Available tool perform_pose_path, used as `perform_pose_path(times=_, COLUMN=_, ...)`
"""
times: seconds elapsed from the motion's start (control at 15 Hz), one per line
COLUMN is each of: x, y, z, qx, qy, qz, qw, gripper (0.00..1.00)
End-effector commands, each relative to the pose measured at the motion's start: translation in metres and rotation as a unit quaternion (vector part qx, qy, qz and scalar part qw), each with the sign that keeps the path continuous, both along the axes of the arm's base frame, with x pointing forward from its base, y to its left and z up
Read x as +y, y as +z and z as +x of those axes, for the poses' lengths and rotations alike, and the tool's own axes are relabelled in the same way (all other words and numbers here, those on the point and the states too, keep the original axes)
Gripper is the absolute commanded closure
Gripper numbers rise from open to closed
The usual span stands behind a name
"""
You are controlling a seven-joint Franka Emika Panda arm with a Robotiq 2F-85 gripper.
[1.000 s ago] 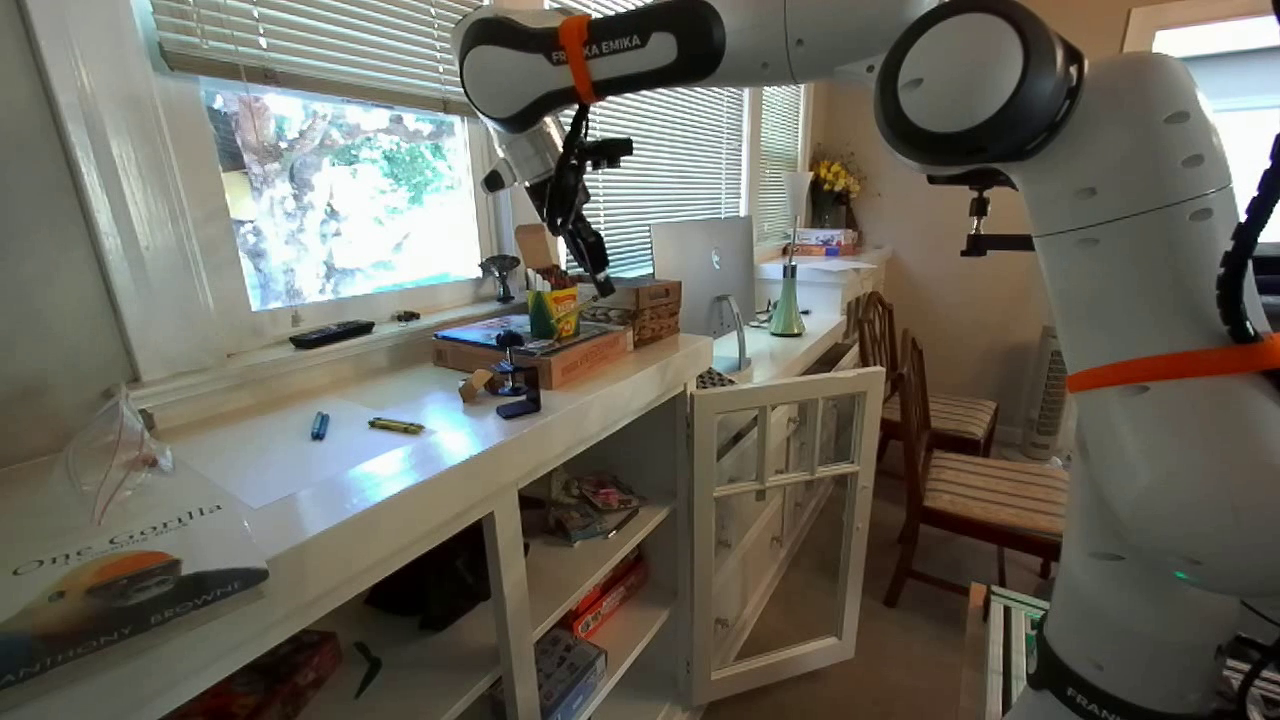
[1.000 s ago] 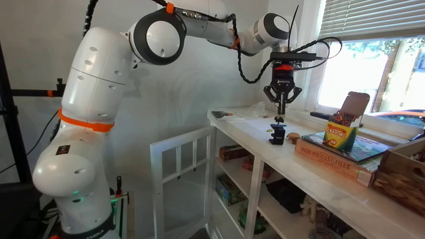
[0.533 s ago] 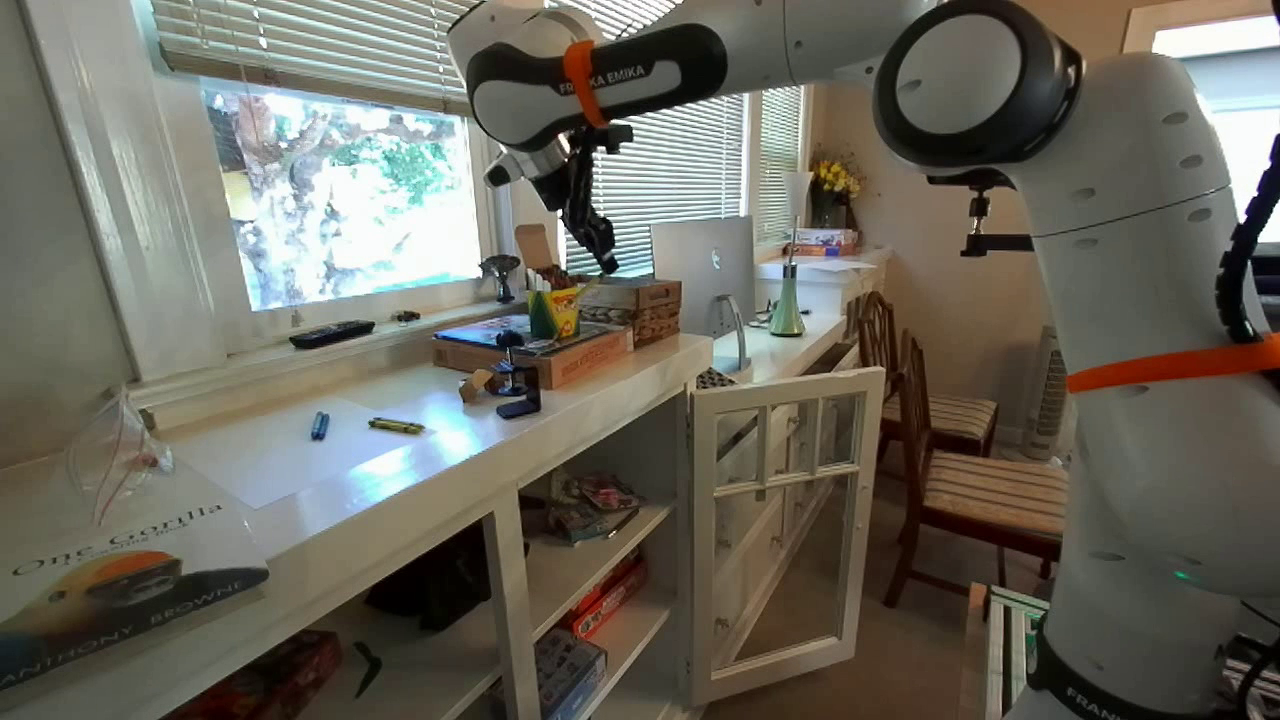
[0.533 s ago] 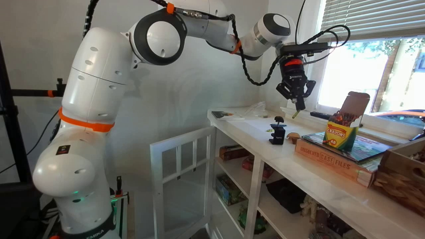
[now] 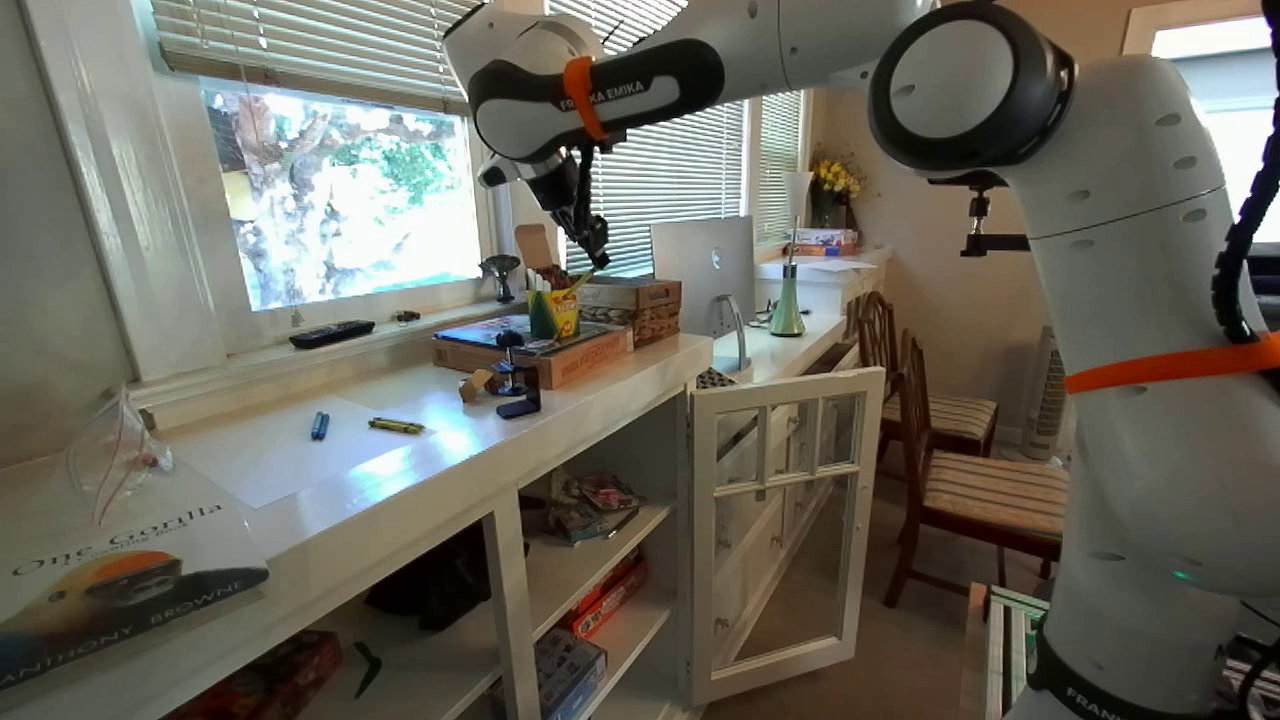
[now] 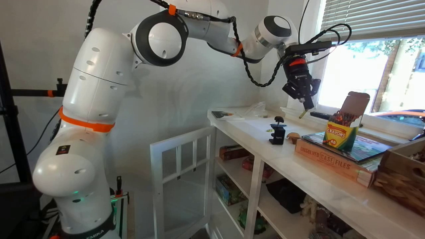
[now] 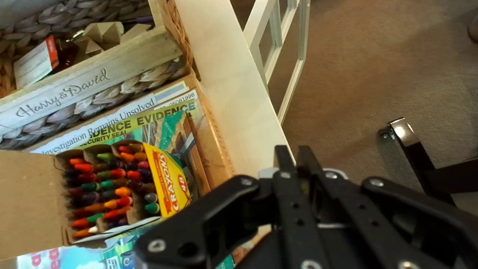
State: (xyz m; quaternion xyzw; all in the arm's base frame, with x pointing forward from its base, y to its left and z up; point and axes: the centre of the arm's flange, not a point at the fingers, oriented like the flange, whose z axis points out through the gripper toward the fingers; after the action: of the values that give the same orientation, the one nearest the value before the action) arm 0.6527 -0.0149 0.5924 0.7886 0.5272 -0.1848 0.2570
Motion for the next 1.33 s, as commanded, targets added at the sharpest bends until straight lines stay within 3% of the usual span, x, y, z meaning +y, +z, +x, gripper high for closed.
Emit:
perform_pose_path(times=0.0, x=0.0, y=0.0, z=0.0, qx=0.0, qy=0.0, qz=0.0, qw=1.0, gripper=0.91)
perform_pose_path(times=0.07, x=0.0, y=0.0, z=0.0, qx=0.0, qy=0.0, qz=0.0, qw=1.0, gripper=0.98)
perform_pose_path(times=0.6, x=-0.024, y=0.009, z=0.012, qx=-0.011, qy=0.029, qz=-0.057, qw=0.9979, gripper=0.98)
perform_pose_path(times=1.27, x=-0.025, y=0.01, z=0.032, qx=-0.047, qy=0.093, qz=-0.109, qw=0.9885, gripper=0.98)
